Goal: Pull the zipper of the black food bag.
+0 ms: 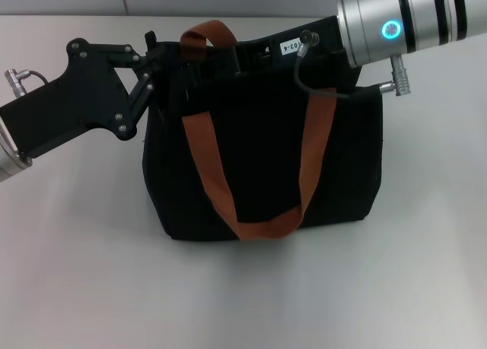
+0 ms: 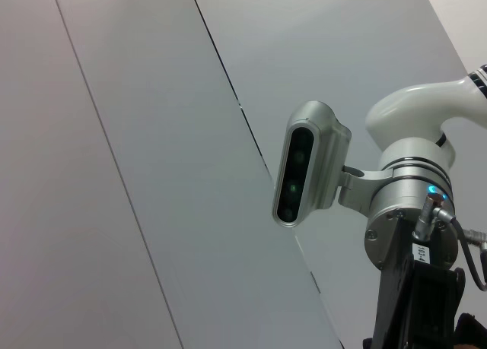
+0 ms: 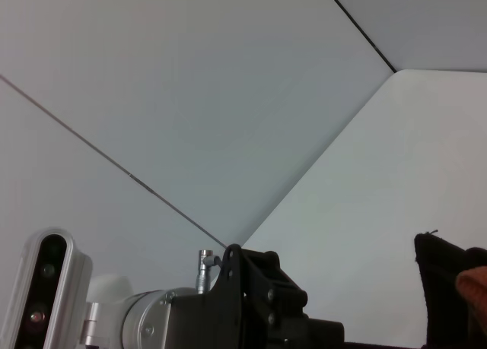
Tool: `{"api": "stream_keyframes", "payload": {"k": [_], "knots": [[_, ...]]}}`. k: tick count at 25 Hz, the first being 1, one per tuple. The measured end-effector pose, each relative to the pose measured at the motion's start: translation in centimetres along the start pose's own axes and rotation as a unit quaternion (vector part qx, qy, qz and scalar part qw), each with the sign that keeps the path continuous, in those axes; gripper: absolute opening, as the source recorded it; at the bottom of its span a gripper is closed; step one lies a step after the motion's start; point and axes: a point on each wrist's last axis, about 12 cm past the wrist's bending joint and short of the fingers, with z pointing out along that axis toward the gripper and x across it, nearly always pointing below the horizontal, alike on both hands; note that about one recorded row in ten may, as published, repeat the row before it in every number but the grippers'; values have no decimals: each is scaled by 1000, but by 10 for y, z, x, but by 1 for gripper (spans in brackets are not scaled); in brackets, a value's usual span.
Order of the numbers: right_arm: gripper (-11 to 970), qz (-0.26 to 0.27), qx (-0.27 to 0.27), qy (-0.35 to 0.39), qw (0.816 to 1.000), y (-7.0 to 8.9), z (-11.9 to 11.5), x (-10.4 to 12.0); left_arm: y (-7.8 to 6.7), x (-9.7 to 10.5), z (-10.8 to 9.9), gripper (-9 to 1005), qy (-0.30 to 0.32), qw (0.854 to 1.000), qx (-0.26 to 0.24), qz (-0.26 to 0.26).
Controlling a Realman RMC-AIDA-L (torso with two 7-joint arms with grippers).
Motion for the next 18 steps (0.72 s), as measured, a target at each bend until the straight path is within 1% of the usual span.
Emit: {"api": "stream_keyframes", "payload": {"k": [3,8,17,18], "knots": [[326,-1,0,0,1000,0,0,0,0,0,0,27,0,1000,0,0],[319,-1,0,-1,1000,0,0,1,0,0,-4,27,2,1000,-5,0],[315,-14,3,-2,1000,2,-2,-1,0,0,-4,27,2,1000,-7,-1],[291,-16,3,0,1000,2,-2,-1,0,0,-4,27,2,1000,-7,-1]]}}
